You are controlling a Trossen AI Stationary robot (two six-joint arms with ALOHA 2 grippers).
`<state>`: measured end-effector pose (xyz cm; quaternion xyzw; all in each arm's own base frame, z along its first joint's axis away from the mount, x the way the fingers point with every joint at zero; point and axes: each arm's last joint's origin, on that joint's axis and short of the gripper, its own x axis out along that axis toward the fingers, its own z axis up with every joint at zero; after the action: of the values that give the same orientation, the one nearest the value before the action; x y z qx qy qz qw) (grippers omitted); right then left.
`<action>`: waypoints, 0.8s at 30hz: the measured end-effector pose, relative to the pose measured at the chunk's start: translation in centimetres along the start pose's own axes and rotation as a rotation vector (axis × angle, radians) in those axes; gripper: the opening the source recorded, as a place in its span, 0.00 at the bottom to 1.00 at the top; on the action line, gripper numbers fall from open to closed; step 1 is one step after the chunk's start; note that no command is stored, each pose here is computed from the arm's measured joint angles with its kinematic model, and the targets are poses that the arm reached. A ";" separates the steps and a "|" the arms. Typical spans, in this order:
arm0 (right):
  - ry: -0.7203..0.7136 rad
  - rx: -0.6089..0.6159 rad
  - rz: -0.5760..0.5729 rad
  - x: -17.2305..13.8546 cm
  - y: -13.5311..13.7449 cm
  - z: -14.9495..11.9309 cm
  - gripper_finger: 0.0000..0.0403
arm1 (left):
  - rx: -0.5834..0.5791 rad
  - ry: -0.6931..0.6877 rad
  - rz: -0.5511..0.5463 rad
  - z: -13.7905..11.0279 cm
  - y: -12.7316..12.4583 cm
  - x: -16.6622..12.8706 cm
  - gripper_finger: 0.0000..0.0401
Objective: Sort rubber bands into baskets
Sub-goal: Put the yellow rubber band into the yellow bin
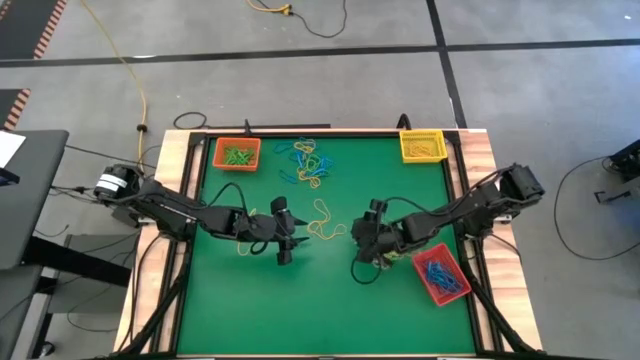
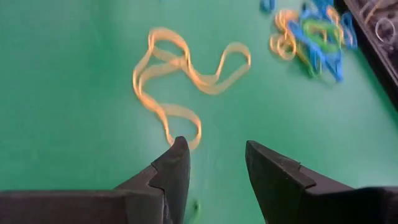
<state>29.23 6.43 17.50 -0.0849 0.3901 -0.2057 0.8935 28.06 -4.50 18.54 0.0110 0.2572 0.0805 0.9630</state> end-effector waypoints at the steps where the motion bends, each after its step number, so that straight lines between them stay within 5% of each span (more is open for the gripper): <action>1: -0.025 0.010 0.020 0.2 -0.1 0.4 0.47 | 0.000 0.000 0.000 0.0 0.0 0.0 0.46; 8: -0.216 0.009 0.270 1.2 -0.4 3.0 0.47 | 0.001 -0.004 -0.003 0.0 -0.1 0.0 0.46; 24: -0.159 0.013 0.325 8.0 0.4 1.9 0.47 | 0.019 -0.008 -0.031 -0.1 -1.3 -0.4 0.46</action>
<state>35.65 3.27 13.38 -0.0308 0.3254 -0.0536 0.9435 27.83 -5.83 18.57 0.0165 0.2543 0.0632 0.9649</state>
